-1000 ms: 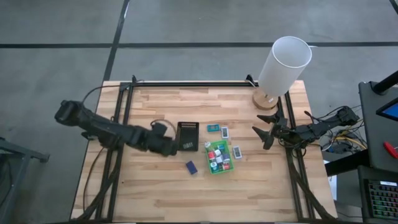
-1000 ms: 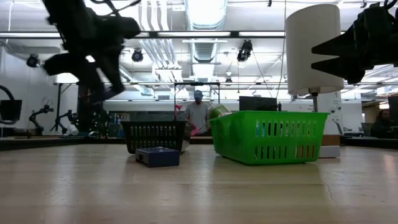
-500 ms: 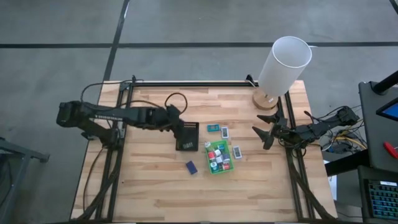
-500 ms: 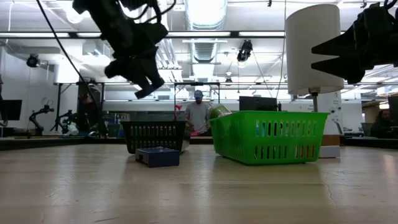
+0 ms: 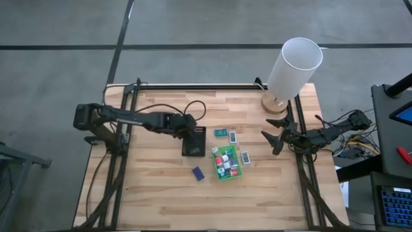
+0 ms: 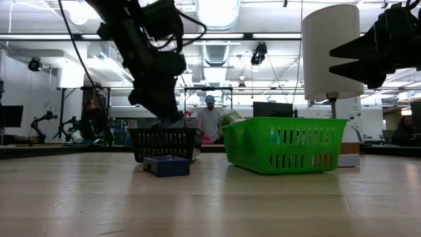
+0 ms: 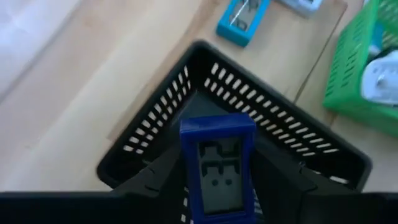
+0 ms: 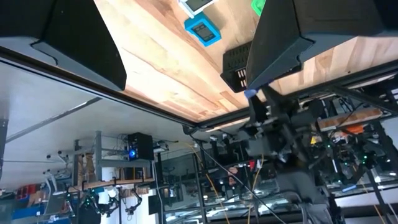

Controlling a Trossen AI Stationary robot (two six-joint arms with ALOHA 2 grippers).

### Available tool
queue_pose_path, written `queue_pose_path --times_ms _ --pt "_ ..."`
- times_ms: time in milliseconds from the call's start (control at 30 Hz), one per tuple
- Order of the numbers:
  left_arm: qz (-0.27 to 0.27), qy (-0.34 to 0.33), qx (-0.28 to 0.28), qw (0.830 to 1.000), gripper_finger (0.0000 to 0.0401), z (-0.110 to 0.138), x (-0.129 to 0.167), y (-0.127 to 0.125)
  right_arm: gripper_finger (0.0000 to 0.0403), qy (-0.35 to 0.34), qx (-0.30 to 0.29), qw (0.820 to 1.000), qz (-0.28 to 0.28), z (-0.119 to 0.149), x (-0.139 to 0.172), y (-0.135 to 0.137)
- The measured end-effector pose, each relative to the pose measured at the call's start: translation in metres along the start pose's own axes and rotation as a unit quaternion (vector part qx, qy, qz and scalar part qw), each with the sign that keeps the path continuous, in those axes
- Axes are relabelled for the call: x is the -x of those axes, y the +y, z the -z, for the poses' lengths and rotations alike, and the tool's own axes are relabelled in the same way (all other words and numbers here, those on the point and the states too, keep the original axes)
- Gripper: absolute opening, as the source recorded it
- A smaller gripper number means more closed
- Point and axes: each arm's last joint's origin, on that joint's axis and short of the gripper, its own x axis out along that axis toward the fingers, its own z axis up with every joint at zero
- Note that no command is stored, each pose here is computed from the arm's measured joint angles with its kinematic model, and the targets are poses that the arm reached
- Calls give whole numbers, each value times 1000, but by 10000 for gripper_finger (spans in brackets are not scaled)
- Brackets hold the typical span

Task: Pick & Place Office items
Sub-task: Put the left blue digital clock into the black bin, then put the blue digital clock into the black bin

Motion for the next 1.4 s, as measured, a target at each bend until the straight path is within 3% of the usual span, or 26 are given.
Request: queue_pose_path --times_ms 533,800,1133,1233,1400 --pt "7 84 -4 996 177 14 -46 -1 327 0 0 1000 0 0 0 0" --pt "14 70 2 997 215 6 -40 -2 327 0 0 1000 0 0 0 0" --pt "24 41 -4 999 221 -5 -22 -5 327 0 0 1000 0 0 0 0" --pt "36 17 -34 999 222 -11 -7 -7 327 0 0 1000 0 0 0 0" --pt "72 -39 -162 983 221 -11 18 -27 327 0 0 1000 0 0 0 0"
